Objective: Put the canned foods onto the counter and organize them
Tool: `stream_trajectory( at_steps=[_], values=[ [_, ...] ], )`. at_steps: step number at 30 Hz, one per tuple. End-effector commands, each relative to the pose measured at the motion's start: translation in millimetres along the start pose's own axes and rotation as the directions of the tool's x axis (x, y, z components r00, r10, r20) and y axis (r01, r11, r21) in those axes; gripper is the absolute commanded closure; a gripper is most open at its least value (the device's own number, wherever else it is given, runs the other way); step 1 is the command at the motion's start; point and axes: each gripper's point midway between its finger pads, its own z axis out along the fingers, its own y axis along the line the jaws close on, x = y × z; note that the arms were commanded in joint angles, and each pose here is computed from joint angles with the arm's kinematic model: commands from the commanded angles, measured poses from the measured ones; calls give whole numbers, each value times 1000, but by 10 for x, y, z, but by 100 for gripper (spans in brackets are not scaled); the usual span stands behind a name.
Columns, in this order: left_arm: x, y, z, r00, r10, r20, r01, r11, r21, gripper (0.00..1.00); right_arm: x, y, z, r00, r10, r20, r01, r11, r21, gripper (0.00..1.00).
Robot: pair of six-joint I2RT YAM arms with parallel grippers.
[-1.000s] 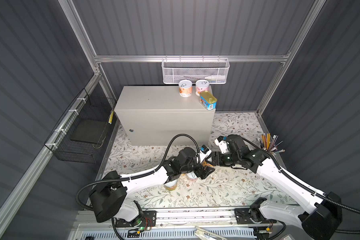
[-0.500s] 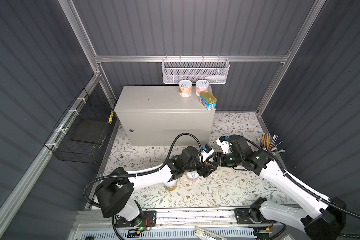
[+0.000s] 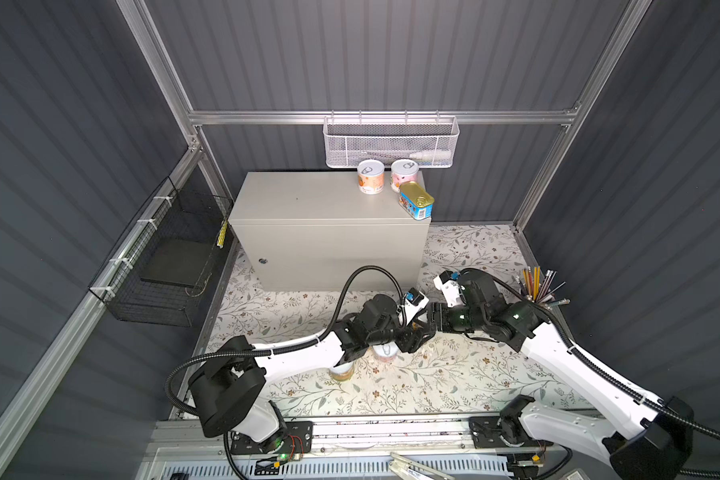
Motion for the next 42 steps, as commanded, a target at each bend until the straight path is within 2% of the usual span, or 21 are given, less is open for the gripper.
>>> stream_trajectory(
  at_steps=[1,4,8,10,11,12,20,34,42],
  values=[
    [-197,51,-89,997,-21,79,24,999,-38,43,-50,35,-62,999,2,49,-1,1000,-17,41],
    [-215,40,-84,997,-33,75,36,999,-32,44,-58,-4,-66,998,13,67,-12,1000,-4,31],
    [-250,20,-119,995,-50,81,52,998,-28,46,-83,-165,-112,994,27,107,-35,996,78,14],
    [-268,21,-151,995,-51,90,54,998,-32,46,-95,-214,-137,991,29,130,-42,994,98,8],
    [-276,23,-171,994,-51,93,54,998,-36,46,-101,-221,-145,990,29,139,-43,994,99,2],
    [-290,22,-182,994,-51,93,54,998,-37,46,-99,-232,-151,989,30,143,-44,994,102,1],
    [-304,38,-250,995,-56,88,61,996,-59,46,-86,-335,-120,987,47,153,-68,989,134,1],
    [-439,66,-524,996,-62,70,71,989,-130,48,-68,-519,-235,957,106,270,-145,981,127,1],
    [-591,88,-713,992,-80,98,97,980,-175,48,42,-760,-287,952,83,295,-148,967,206,1]
  ],
)
